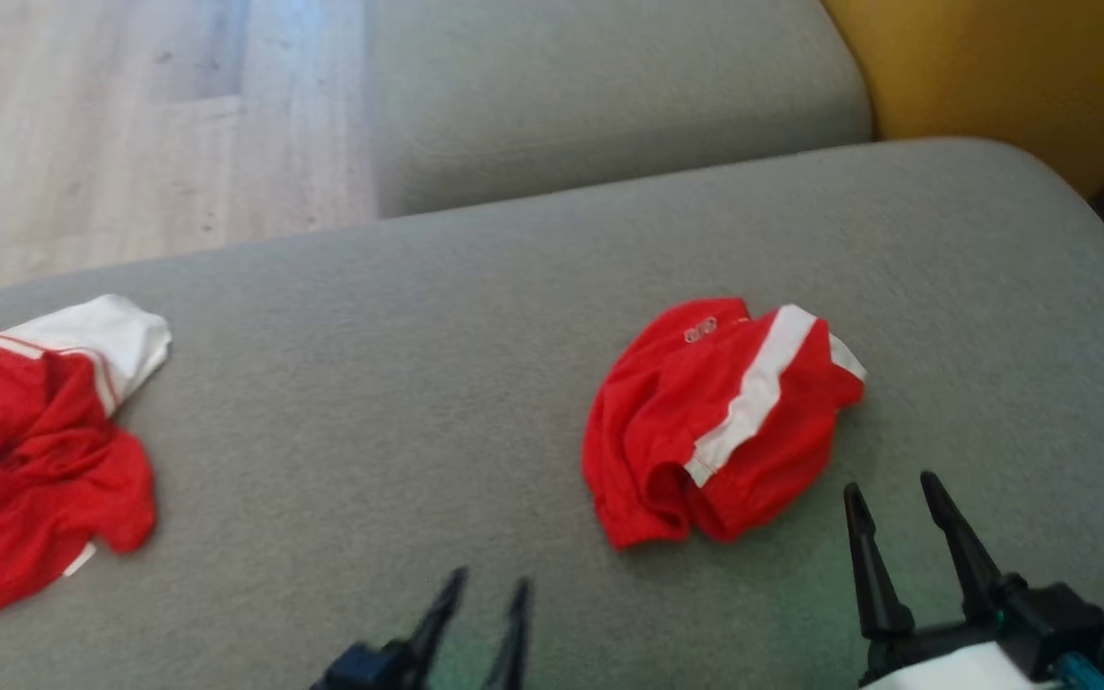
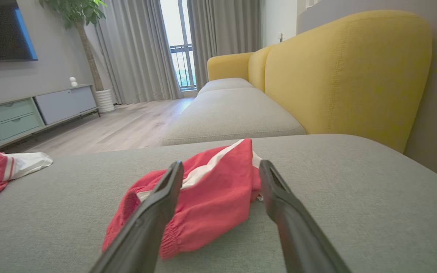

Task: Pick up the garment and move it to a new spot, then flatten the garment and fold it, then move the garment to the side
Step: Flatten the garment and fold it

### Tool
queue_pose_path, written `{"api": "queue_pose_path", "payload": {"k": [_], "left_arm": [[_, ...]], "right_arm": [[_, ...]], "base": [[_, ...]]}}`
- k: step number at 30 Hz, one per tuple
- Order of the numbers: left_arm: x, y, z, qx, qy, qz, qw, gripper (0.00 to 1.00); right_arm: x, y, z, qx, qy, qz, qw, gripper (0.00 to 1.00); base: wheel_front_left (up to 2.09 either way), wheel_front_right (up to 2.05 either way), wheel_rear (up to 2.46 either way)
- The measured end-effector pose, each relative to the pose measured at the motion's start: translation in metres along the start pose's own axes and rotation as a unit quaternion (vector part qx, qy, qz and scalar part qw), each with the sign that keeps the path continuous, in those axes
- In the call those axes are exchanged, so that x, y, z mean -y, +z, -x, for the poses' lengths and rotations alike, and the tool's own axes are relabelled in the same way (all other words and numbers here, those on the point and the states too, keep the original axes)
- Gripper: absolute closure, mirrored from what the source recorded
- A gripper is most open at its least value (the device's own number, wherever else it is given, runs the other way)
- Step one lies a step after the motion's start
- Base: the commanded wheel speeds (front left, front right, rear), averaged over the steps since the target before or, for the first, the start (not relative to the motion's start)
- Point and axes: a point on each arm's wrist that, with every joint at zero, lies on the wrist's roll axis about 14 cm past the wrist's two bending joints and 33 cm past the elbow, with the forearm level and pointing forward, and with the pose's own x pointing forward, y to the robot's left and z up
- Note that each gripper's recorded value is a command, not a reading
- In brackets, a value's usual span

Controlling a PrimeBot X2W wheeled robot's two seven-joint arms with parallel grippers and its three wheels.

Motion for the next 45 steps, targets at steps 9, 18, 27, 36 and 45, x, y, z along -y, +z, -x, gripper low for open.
{"api": "queue_pose_path", "payload": {"k": [9, 18, 27, 36, 45], "left_arm": [[0.091, -0.018, -0.046, -0.085, -0.174, 0.093, 0.977, 0.0], [0.11, -0.029, -0.088, -0.135, -0.207, 0.112, 0.962, 0.0], [0.114, -0.024, -0.104, -0.139, -0.203, 0.138, 0.959, 0.0], [0.118, -0.018, -0.105, -0.129, -0.211, 0.131, 0.96, 0.65], [0.14, 0.004, -0.11, -0.105, -0.267, 0.123, 0.95, 1.0]], "right_arm": [[0.029, -0.003, 0.01, -0.01, -0.048, 0.01, 0.999, 0.0], [0.049, -0.001, 0.001, -0.016, -0.08, 0.021, 0.996, 0.0], [0.054, -0.004, 0.006, -0.024, -0.091, 0.023, 0.995, 0.0], [0.055, -0.004, 0.008, -0.023, -0.093, 0.022, 0.995, 0.0], [0.057, -0.002, 0.011, -0.02, -0.098, 0.023, 0.995, 0.0]], "base": [[0.0, 0.0, 0.0], [0.0, 0.0, 0.0], [0.0, 0.0, 0.0], [0.0, 0.0, 0.0], [0.0, 0.0, 0.0]]}}
